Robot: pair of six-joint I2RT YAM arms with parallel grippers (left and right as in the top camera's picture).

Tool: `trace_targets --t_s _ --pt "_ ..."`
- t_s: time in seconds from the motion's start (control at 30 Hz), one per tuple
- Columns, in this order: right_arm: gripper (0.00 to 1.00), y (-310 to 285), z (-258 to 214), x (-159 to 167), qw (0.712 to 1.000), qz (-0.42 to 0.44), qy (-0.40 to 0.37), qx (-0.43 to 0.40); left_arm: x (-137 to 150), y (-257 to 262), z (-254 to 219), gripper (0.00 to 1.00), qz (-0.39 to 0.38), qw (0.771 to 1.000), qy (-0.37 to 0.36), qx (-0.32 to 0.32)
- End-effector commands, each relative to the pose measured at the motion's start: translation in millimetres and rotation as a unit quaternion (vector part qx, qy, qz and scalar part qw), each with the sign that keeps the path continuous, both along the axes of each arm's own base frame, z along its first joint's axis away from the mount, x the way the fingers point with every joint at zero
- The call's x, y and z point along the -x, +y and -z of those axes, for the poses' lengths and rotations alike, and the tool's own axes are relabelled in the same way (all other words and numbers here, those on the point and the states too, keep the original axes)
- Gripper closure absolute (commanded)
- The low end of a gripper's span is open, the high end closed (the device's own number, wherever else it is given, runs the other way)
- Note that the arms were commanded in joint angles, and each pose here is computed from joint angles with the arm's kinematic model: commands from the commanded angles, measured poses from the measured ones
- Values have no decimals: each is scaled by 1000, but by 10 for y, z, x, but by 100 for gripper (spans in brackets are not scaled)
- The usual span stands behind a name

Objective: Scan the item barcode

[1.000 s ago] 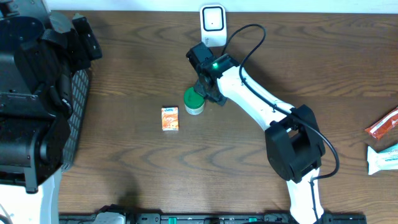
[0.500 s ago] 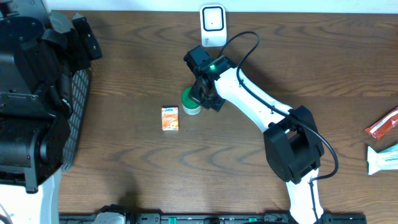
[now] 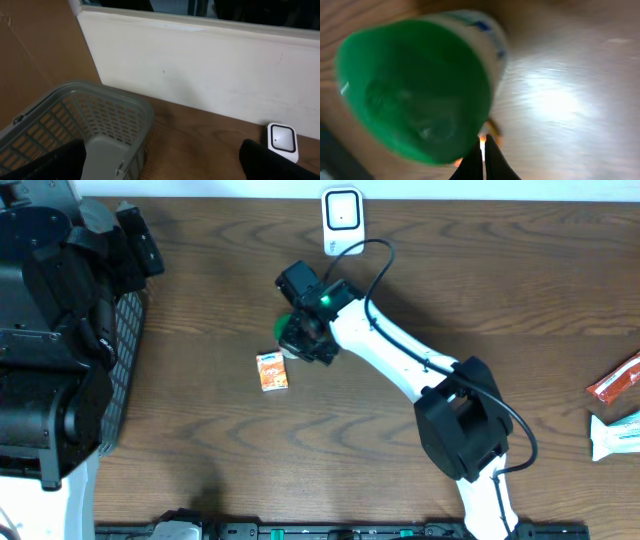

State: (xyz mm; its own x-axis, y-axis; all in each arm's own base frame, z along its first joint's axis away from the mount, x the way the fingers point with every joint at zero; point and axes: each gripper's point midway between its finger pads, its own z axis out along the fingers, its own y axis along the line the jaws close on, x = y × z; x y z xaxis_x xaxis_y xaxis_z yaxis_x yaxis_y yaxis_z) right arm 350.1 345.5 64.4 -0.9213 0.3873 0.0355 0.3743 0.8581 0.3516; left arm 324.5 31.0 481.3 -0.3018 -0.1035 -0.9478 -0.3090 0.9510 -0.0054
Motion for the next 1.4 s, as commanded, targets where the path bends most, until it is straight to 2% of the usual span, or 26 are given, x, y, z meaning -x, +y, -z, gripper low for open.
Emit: trace_targets --t_s 0.0,0.23,0.6,0.67,0.7,0.73,0.77,0.83,0.9,0.97,1.1,1.37 --pt "98 183 -84 -61 998 -36 -40 -18 14 20 1 2 -5 1000 -1 3" --pt "94 255 -174 -325 993 -29 -114 -14 14 20 0 2 -5 1000 -2 3" --pt "87 629 -461 -521 963 -140 -217 -76 14 20 0 2 -5 1000 -2 3" --pt "80 686 -522 -494 959 -152 -219 -93 14 20 0 2 -5 1000 -1 3" --pt "73 693 -544 -484 959 -154 -218 -97 14 20 0 2 -5 1000 -1 3" --pt "62 691 -569 -472 959 -155 -217 -99 14 20 1 2 -5 1000 -1 3" --pt "37 676 -657 -439 953 -178 -227 -95 14 20 1 2 -5 1000 -1 3" --pt "17 631 -743 -405 946 -207 -238 -78 14 20 1 2 -5 1000 -1 3" --pt "5 510 -841 -386 941 -231 -244 -39 14 20 0 2 -5 1000 -1 3" --pt "1 391 -973 -371 931 -264 -251 3 14 20 0 2 -5 1000 -2 3" --pt "1 218 -1221 -231 897 -360 -253 50 14 20 1 2 -5 1000 -1 3" --pt "1 20 -1199 -149 899 -367 -223 85 14 20 0 2 -5 1000 -2 3"
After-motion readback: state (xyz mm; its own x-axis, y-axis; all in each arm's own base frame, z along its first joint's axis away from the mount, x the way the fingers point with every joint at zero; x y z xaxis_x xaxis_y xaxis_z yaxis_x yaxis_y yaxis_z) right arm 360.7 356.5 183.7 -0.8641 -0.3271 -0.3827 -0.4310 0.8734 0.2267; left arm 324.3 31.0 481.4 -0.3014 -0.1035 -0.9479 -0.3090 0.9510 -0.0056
